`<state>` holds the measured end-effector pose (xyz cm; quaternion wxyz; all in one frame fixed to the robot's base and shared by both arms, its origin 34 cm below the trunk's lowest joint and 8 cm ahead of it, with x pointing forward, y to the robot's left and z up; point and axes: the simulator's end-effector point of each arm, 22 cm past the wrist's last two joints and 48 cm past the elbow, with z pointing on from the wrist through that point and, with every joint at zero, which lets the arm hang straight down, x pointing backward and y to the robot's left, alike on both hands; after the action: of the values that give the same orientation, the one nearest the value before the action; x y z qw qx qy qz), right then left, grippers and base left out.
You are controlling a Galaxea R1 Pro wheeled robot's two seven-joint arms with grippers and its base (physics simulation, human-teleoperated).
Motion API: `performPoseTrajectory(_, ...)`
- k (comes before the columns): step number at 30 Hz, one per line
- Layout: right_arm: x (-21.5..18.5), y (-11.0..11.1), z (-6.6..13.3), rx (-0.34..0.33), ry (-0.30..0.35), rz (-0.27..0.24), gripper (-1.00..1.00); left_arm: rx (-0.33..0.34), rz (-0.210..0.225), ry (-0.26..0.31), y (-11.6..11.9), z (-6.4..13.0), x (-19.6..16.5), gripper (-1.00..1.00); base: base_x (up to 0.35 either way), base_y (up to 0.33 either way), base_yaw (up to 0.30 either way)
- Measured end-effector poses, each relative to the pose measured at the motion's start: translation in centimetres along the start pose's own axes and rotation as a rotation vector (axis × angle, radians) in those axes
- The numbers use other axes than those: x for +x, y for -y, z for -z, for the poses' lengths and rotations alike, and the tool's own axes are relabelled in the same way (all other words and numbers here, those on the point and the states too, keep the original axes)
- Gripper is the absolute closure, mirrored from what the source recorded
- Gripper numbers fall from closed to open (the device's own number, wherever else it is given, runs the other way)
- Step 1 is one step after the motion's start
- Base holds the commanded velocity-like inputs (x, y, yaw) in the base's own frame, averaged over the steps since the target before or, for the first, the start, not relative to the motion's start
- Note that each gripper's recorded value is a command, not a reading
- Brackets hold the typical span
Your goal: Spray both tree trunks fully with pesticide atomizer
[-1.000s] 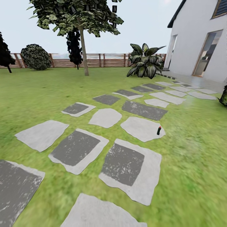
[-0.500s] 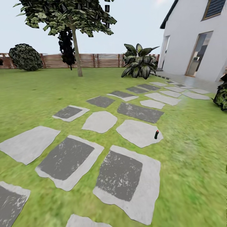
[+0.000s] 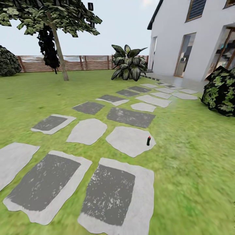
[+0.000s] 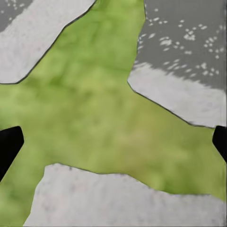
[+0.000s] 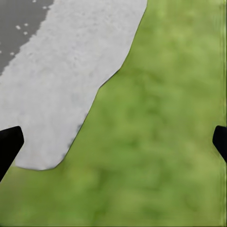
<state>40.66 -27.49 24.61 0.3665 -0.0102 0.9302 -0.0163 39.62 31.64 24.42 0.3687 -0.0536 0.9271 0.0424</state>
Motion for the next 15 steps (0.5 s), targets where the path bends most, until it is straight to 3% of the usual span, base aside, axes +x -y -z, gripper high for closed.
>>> performPoseTrajectory(15, 0.08, 0.06, 0.02, 0.0, -0.002, 0.003, -1.0, 0.0, 0.0, 0.001, 0.0, -0.01, -0.03, -1.0, 0.292, -0.142, -0.019)
